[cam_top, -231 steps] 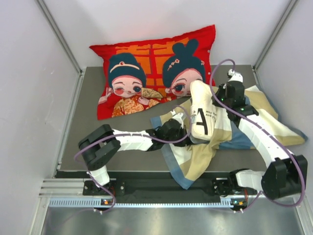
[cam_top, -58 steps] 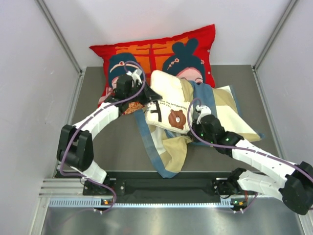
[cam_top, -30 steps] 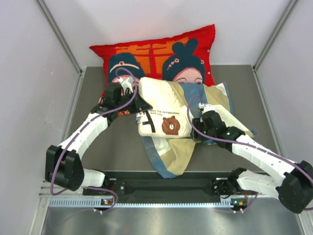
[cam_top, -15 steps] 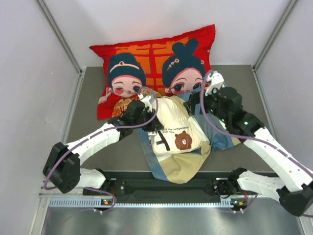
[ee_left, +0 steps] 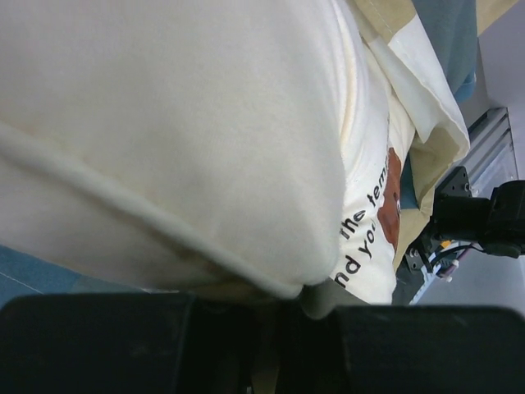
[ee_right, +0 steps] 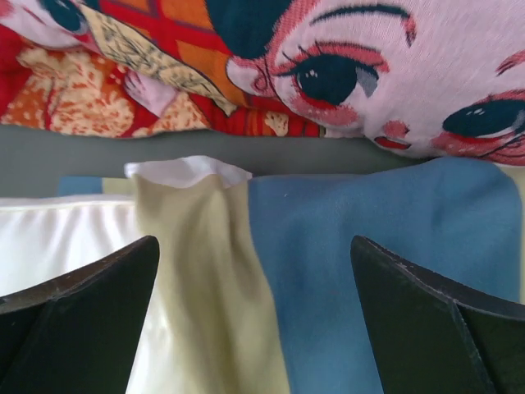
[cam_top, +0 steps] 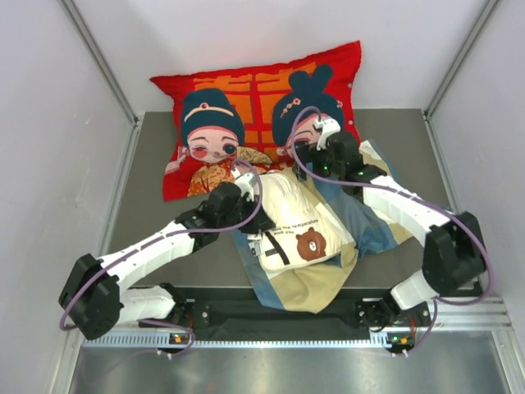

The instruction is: Remove the pillowcase from the pillow

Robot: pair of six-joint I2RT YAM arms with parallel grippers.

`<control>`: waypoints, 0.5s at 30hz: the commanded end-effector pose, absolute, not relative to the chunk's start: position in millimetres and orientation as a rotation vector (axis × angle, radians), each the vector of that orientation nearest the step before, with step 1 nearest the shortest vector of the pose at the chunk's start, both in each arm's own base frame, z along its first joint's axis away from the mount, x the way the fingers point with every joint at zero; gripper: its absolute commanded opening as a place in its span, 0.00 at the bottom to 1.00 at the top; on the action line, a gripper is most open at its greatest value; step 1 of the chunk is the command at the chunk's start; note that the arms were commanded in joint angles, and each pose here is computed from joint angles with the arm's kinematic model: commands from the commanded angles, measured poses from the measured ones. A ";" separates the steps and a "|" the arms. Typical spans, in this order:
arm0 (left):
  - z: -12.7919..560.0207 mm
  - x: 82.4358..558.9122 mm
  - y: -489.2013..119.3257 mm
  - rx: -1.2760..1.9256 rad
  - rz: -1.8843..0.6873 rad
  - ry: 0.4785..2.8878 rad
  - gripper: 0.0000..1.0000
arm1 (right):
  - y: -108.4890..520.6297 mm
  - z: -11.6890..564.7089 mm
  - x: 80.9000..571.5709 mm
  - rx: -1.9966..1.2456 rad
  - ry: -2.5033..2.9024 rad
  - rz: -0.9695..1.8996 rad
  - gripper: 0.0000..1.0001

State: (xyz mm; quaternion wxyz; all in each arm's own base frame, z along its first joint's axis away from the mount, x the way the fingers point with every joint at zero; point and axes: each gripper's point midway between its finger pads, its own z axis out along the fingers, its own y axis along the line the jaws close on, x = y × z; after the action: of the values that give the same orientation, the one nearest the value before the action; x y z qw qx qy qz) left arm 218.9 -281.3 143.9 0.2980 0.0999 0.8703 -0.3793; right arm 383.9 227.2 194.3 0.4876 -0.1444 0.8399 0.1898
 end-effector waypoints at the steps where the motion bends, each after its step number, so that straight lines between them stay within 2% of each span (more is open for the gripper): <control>1: 151.8 203.2 -289.3 0.379 -1.065 2.281 0.00 | 243.2 194.7 413.4 -0.372 1.990 0.486 1.00; 7: 148.2 202.8 -290.6 0.392 -1.044 2.294 0.00 | 241.0 126.1 418.8 -0.368 2.160 0.418 0.98; 9: 146.9 203.6 -289.5 0.390 -1.033 2.295 0.00 | 233.6 106.4 413.5 -0.353 2.212 0.381 0.81; 10: 145.4 204.6 -288.7 0.386 -1.024 2.296 0.00 | 230.1 100.0 410.3 -0.352 2.233 0.369 0.66; 12: 141.1 205.2 -289.0 0.389 -1.016 2.308 0.00 | 222.2 91.9 407.5 -0.341 2.260 0.355 0.53; 15: 136.8 206.0 -288.8 0.376 -1.007 2.325 0.00 | 204.9 90.6 410.5 -0.297 2.279 0.309 0.17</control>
State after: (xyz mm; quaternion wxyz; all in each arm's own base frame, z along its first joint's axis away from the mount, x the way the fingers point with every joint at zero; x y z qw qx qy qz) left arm 214.2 -283.9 137.9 0.2931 0.1108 0.8738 -0.3718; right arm 405.7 235.9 103.5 0.4083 -0.1438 0.8858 0.1675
